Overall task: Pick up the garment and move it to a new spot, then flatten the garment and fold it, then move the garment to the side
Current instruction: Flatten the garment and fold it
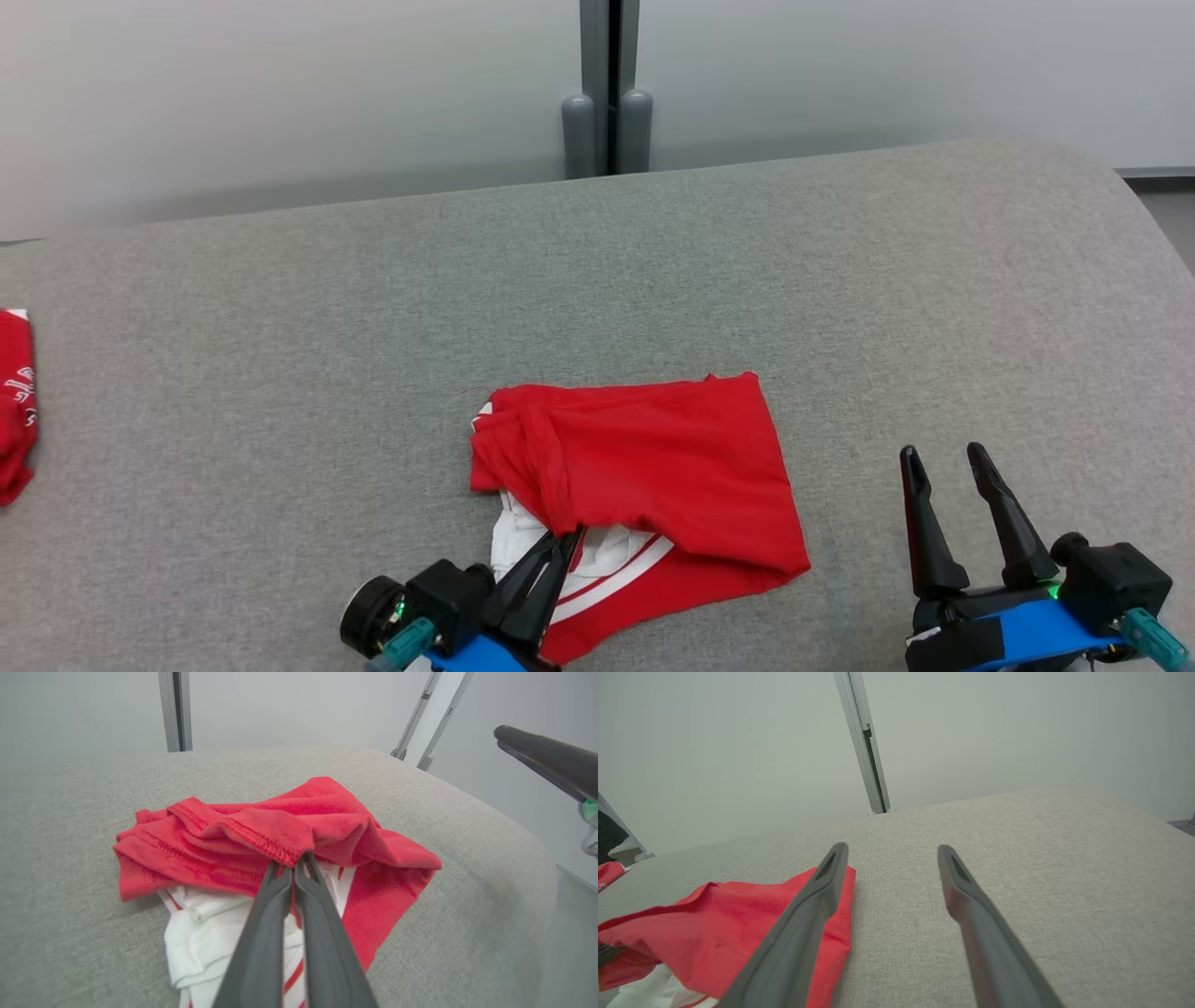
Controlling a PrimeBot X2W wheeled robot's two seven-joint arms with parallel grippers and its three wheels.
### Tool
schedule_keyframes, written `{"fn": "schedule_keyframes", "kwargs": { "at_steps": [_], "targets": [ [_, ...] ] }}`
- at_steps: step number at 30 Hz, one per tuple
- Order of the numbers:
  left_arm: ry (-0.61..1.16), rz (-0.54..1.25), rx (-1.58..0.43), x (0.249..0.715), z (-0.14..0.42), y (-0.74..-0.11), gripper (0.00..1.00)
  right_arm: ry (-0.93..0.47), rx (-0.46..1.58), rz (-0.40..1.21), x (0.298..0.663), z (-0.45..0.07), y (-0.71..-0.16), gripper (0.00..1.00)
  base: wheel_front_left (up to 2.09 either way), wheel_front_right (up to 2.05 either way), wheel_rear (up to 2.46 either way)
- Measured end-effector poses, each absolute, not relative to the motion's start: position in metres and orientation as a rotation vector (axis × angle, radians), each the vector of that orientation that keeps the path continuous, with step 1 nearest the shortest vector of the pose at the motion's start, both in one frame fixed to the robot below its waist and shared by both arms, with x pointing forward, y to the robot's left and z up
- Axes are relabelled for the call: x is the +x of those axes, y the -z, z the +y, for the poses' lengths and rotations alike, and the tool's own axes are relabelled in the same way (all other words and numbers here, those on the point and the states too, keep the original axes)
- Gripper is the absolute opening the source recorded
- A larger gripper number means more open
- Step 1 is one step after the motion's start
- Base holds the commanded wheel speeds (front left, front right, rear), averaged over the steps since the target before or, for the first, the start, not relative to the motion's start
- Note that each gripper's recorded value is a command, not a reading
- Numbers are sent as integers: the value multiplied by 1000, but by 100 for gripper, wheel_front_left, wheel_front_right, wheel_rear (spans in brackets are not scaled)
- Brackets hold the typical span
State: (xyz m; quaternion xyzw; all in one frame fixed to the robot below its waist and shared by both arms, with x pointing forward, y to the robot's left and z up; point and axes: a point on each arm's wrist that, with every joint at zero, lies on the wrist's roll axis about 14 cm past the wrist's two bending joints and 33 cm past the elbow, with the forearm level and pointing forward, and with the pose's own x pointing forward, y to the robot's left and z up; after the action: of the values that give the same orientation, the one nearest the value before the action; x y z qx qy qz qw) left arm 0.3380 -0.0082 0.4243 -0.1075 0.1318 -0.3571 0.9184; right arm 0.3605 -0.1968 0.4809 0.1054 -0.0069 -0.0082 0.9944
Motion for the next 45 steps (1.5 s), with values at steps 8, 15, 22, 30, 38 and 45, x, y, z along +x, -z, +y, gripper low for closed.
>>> {"fn": "schedule_keyframes", "kwargs": {
  "at_steps": [8,15,22,30,38,45],
  "targets": [
    [708,278,-122,329,19,-414,0,-11,216,-4,363,-188,-478,100,0,0,0],
    [689,327,-128,320,20,-401,100,-13,218,-1,361,-187,-477,100,0,0,0],
    [531,172,-144,347,51,-440,100,-2,217,-27,358,-191,-485,100,0,0,0],
    [287,18,-121,363,112,-480,100,-24,218,-49,356,-186,-493,100,0,0,0],
    [101,-67,-82,359,167,-503,100,-42,219,-73,353,-181,-501,100,0,0,0],
    [-20,-80,-17,349,205,-506,100,-49,204,-87,350,-180,-505,100,0,0,0]
  ]
}}
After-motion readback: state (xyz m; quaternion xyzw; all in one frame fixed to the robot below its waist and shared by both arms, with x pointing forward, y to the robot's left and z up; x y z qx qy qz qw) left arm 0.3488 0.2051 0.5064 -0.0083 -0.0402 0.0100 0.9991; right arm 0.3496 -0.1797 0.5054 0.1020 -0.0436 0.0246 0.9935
